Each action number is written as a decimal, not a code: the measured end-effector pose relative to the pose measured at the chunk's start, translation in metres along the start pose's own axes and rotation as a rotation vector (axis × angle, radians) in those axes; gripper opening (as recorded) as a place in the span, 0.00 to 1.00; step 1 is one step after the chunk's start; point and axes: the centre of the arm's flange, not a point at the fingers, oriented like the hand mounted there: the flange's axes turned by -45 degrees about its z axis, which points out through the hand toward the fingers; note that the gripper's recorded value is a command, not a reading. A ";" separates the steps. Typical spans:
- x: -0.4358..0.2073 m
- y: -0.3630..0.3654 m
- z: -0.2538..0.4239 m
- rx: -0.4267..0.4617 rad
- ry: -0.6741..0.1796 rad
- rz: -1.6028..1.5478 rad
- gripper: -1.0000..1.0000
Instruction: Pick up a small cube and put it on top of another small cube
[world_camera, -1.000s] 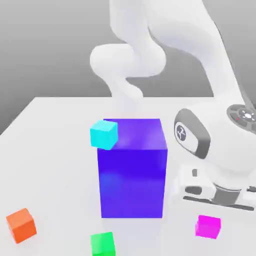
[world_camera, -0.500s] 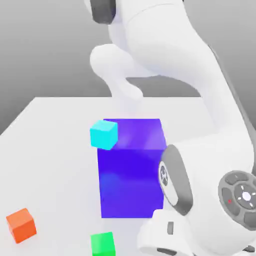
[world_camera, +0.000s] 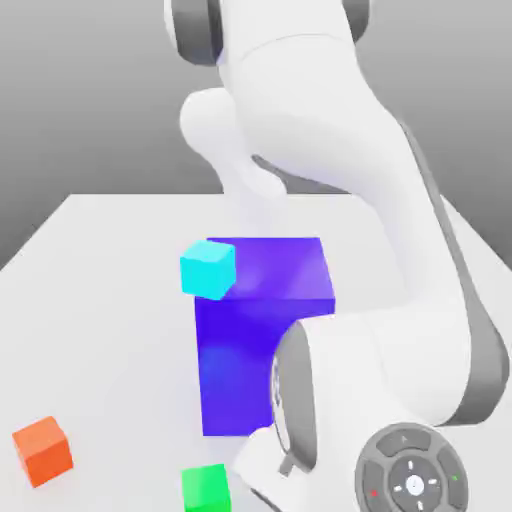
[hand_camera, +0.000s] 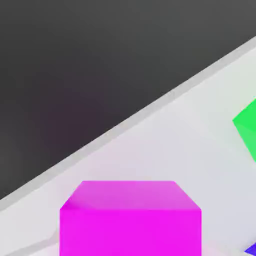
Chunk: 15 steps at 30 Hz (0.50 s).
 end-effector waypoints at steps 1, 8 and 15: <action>0.002 0.006 0.002 0.007 -0.004 0.068 0.00; 0.001 0.042 -0.009 0.114 0.012 0.524 0.00; -0.010 0.080 -0.036 0.304 0.027 0.946 0.00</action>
